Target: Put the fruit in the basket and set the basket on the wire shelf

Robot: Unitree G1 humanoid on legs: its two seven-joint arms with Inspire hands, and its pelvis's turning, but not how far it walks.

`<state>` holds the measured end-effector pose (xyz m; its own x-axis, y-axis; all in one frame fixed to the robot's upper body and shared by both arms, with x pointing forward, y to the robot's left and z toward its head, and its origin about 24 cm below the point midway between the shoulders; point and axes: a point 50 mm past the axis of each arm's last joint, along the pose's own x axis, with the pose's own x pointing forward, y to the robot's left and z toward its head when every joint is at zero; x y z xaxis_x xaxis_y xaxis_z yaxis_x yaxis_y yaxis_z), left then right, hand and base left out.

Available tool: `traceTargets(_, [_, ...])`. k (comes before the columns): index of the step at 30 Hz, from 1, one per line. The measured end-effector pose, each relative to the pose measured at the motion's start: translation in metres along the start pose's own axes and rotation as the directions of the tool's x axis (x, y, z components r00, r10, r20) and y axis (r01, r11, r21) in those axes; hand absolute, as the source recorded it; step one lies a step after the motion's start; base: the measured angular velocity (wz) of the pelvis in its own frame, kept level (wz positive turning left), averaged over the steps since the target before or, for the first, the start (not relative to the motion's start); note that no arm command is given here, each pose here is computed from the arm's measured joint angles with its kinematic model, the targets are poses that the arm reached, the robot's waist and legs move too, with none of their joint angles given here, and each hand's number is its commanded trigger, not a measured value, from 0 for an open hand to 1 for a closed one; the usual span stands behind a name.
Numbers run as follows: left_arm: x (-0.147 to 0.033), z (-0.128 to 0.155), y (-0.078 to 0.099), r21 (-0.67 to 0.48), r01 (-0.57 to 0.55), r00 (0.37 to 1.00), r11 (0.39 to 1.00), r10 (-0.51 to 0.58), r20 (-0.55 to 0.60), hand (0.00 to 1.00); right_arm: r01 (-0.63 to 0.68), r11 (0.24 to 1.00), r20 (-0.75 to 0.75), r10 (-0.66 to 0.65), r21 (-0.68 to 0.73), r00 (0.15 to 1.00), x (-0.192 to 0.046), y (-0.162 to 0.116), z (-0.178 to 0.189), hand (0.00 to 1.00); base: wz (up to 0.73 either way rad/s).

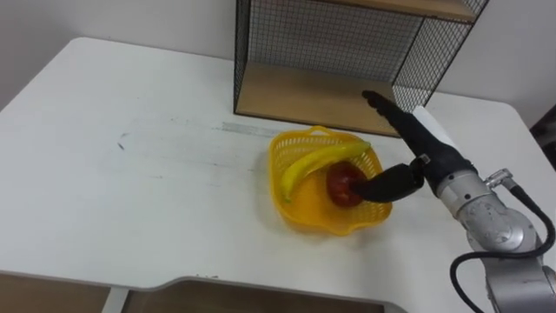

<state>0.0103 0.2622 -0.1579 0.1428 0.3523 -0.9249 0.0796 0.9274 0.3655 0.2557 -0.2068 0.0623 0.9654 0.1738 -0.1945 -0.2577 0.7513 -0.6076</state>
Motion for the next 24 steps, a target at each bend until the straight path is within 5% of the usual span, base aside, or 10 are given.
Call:
traceTargets(4, [0.0,-0.005,0.006,-0.234,-0.036,0.999,0.971,0.034,-0.012,0.0,0.042,0.997,-0.001,-0.042,0.065,0.999,-0.001,-0.003,-0.003,0.0,0.06])
traceTargets(9, [-0.002,-0.021,0.021,-0.594,-0.178,0.984,0.784,0.129,-0.125,0.0,0.131,0.976,-0.023,-0.129,0.175,0.991,-0.008,-0.015,-0.012,0.0,0.0])
traceTargets(12, [-0.004,-0.028,0.033,-0.758,-0.296,0.955,0.581,0.189,-0.228,0.0,0.215,0.946,-0.066,-0.205,0.241,0.976,-0.016,-0.019,-0.023,0.0,0.02])
traceTargets(15, [-0.011,-0.028,0.058,-0.87,-0.405,0.904,0.282,0.268,-0.334,0.0,0.356,0.878,-0.161,-0.32,0.32,0.934,-0.034,-0.027,-0.041,0.0,0.06])
traceTargets(21, [-0.035,-0.011,0.103,-0.857,-0.516,0.755,-0.002,0.471,-0.456,0.0,0.612,0.743,-0.304,-0.537,0.27,0.787,-0.061,-0.045,-0.063,0.0,0.0])
traceTargets(24, [-0.056,0.008,0.129,-0.849,-0.522,0.647,-0.083,0.611,-0.457,0.0,0.672,0.696,-0.343,-0.585,0.252,0.735,-0.068,-0.046,-0.068,0.0,0.0])
